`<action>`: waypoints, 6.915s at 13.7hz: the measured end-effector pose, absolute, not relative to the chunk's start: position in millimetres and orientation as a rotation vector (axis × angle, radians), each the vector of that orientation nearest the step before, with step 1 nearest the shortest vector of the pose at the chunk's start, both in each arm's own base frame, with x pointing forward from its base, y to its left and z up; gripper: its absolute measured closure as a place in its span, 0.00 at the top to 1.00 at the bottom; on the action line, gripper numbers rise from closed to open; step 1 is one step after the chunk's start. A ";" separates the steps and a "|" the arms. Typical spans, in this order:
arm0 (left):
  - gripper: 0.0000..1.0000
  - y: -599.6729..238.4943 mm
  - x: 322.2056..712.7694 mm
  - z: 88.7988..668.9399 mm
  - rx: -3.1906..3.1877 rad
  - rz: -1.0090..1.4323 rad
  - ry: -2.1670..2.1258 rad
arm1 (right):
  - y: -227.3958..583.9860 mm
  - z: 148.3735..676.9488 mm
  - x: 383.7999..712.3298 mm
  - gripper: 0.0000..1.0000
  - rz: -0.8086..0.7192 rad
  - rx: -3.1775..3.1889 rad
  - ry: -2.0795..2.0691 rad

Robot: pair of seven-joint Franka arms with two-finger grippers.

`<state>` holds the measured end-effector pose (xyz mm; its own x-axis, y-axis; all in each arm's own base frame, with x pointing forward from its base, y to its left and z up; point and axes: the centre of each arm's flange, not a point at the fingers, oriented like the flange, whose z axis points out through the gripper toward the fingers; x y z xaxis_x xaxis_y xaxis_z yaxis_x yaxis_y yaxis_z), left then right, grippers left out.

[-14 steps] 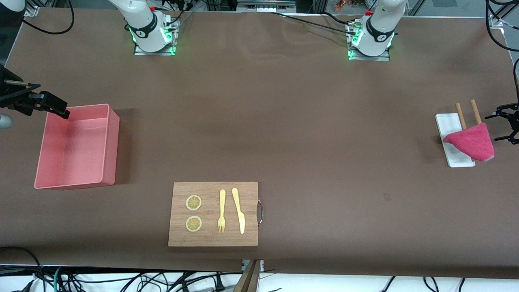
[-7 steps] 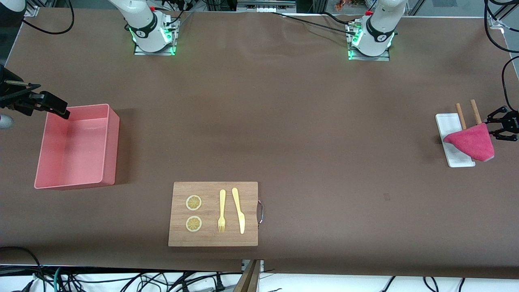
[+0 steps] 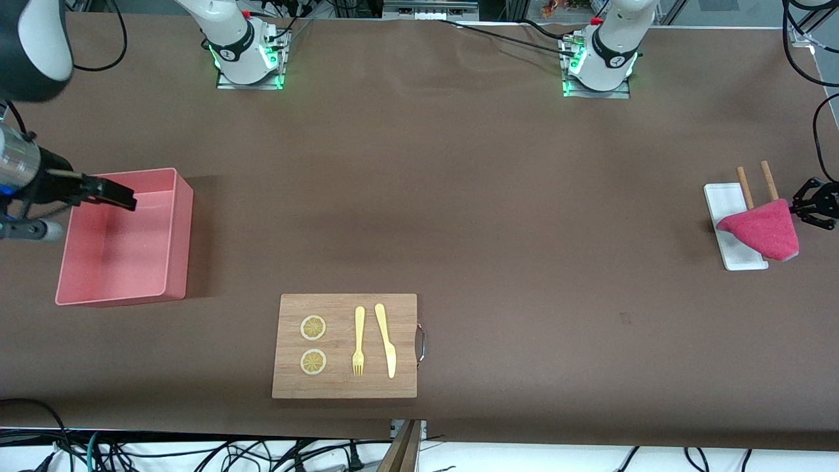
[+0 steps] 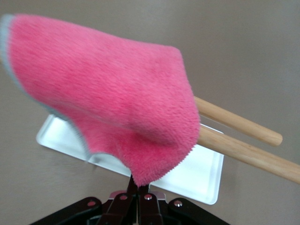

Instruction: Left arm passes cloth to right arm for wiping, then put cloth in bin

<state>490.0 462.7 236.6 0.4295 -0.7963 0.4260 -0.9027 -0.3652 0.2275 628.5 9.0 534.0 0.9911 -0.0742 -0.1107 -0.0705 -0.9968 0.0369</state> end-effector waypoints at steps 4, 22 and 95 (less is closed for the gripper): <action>0.02 462.8 514.7 304.2 2.321 0.354 -1.548 | 33.6 512.3 642.0 1.00 -0.157 3.145 -0.120; 0.02 110.8 621.4 492.1 2.716 -0.291 -1.027 | 335.2 422.9 647.1 1.00 -0.126 3.135 -1.643; 0.02 -313.7 644.9 487.2 2.207 -0.442 0.341 | 443.4 446.7 610.8 1.00 -0.238 3.097 -1.879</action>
<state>644.9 -313.7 487.2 0.9009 0.0919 -0.4241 0.3871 -0.6119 0.6898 610.8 443.4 446.7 0.4875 -0.8006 -0.3483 -0.8622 -0.3786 -0.3365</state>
